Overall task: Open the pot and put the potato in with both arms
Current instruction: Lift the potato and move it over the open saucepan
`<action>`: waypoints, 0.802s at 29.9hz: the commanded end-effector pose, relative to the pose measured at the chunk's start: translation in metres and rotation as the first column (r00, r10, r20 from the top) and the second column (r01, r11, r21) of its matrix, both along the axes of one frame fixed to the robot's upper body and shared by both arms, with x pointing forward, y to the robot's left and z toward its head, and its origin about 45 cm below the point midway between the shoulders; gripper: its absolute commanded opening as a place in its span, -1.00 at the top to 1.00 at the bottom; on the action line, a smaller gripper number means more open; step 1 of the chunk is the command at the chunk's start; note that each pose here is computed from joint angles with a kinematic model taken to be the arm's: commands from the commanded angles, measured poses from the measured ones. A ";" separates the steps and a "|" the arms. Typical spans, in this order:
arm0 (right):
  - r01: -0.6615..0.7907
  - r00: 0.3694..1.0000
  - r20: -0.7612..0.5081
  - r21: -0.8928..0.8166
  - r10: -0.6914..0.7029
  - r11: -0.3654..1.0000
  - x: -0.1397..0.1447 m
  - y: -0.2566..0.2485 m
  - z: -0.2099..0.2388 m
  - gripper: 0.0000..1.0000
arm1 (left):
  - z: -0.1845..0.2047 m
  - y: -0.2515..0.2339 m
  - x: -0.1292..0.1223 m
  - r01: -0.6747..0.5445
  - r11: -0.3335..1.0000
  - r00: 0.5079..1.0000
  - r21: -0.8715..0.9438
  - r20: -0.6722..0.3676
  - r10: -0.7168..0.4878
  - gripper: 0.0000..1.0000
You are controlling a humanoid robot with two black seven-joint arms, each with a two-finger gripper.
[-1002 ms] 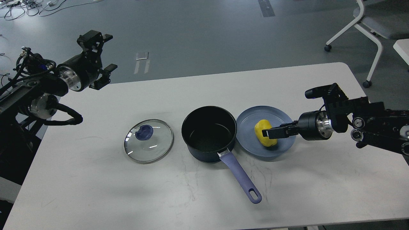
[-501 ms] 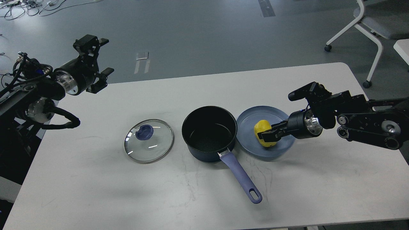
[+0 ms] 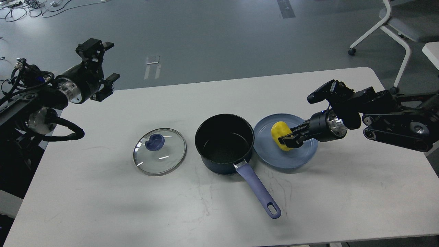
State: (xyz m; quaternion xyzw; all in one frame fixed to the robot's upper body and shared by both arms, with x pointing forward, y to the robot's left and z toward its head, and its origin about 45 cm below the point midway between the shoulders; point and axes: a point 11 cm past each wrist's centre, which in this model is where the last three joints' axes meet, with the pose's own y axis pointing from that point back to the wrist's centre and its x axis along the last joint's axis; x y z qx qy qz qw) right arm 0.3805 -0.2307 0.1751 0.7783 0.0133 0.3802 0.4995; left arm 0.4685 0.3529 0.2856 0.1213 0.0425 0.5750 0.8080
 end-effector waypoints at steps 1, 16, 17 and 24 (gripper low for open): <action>-0.013 0.998 0.055 0.014 0.012 1.000 0.012 0.005 0.026 0.32 | -0.001 0.001 0.000 -0.003 1.000 1.000 0.001 -0.001 0.003 -0.96; -0.219 0.960 0.200 0.102 0.195 0.970 0.024 0.118 0.047 0.34 | 0.000 -0.002 0.001 -0.001 1.000 1.000 -0.007 0.002 0.001 -0.96; -0.219 0.960 0.200 0.103 0.196 0.970 0.025 0.122 0.043 0.33 | 0.000 -0.002 0.001 -0.002 1.000 1.000 -0.006 0.002 0.002 -0.96; -0.221 0.964 0.176 0.124 0.198 0.967 0.015 0.151 0.014 -1.00 | 0.004 0.000 0.002 -0.007 1.000 1.000 -0.020 0.012 0.007 -0.96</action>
